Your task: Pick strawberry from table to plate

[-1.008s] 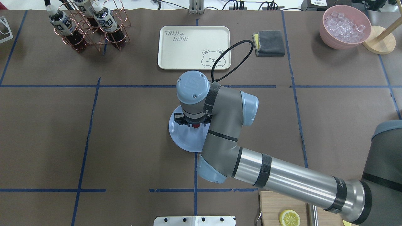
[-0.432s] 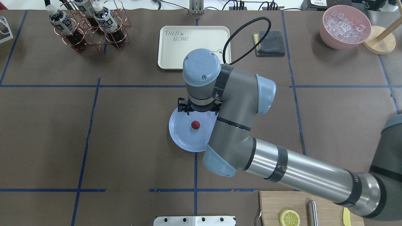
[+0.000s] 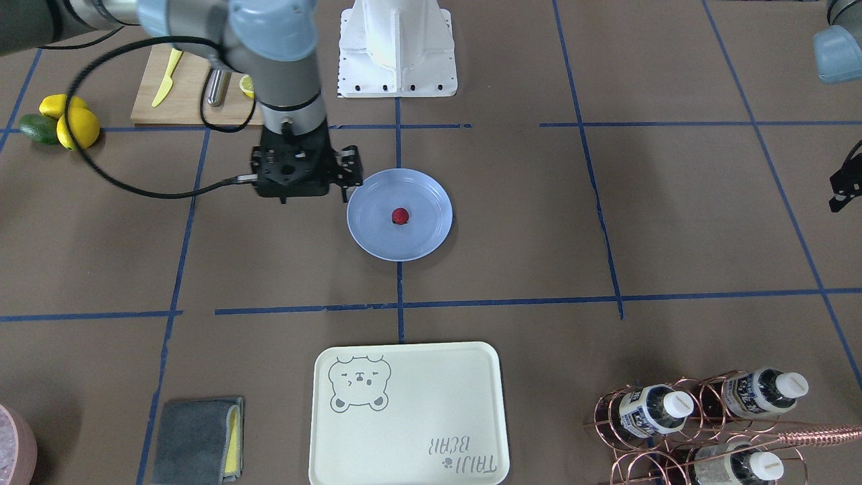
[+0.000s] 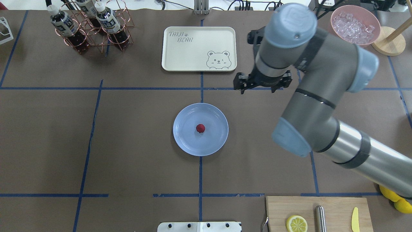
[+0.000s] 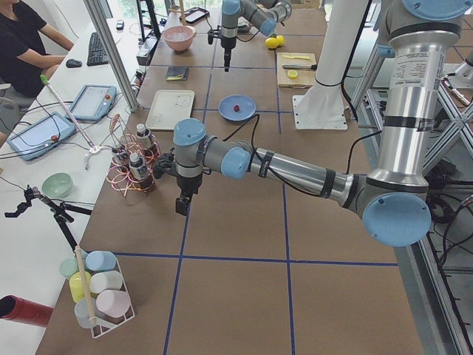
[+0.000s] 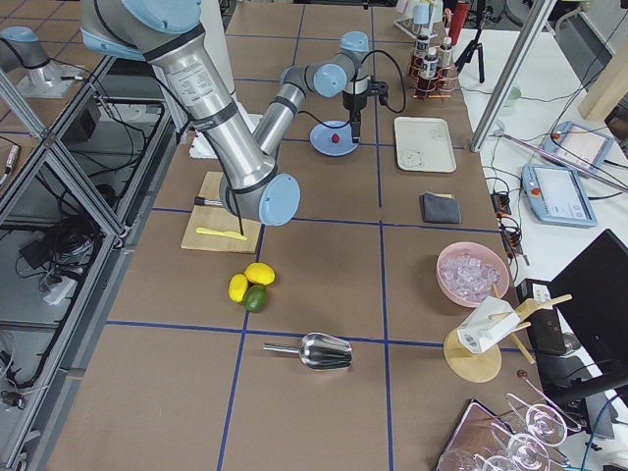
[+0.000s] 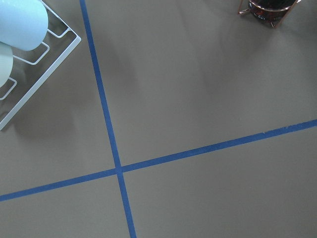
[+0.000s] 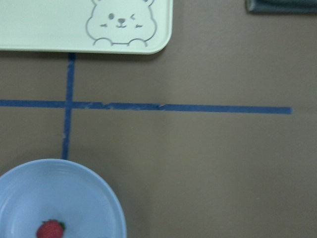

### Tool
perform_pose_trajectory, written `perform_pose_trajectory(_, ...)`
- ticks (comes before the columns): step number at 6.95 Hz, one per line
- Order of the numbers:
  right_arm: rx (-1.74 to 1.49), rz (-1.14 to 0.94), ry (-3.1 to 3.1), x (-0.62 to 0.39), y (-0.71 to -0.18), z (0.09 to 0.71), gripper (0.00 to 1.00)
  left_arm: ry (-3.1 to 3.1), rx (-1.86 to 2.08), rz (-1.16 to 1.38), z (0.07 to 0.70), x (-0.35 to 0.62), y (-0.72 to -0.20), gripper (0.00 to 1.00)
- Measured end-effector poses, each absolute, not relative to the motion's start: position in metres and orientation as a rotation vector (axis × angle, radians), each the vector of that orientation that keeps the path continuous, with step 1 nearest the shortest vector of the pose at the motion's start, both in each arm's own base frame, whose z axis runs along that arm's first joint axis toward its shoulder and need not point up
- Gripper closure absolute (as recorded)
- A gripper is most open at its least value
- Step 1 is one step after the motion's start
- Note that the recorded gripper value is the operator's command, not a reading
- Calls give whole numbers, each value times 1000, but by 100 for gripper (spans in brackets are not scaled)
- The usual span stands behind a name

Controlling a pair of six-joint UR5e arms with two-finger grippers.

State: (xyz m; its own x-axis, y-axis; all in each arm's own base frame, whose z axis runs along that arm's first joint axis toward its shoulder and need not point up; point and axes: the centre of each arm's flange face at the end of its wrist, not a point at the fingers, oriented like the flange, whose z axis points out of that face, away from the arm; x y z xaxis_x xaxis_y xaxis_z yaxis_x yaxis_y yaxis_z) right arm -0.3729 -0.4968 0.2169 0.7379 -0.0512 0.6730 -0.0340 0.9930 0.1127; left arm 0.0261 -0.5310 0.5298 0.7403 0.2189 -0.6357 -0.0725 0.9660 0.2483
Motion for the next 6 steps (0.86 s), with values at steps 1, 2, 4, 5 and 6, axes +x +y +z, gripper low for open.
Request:
perform_pose_trajectory(1,122,-46,-740,-322,-516,245,0,776,186,127,541,11,-530,0)
perform_pose_trajectory(2,116,-76,-747,-268,-535,276,0,823,162,95,553,-1,-529,0)
perform_pose_trajectory(4,108,-154,-758,-144,-553,363,0,856,143,66,560,-8,-528,0)
perform_pose_trajectory(5,104,-187,-748,-91,-547,412,0,856,145,63,560,-9,-529,0)
perform_pose_trajectory(6,90,-210,-733,-44,-539,462,0,853,151,64,560,-11,-529,0)
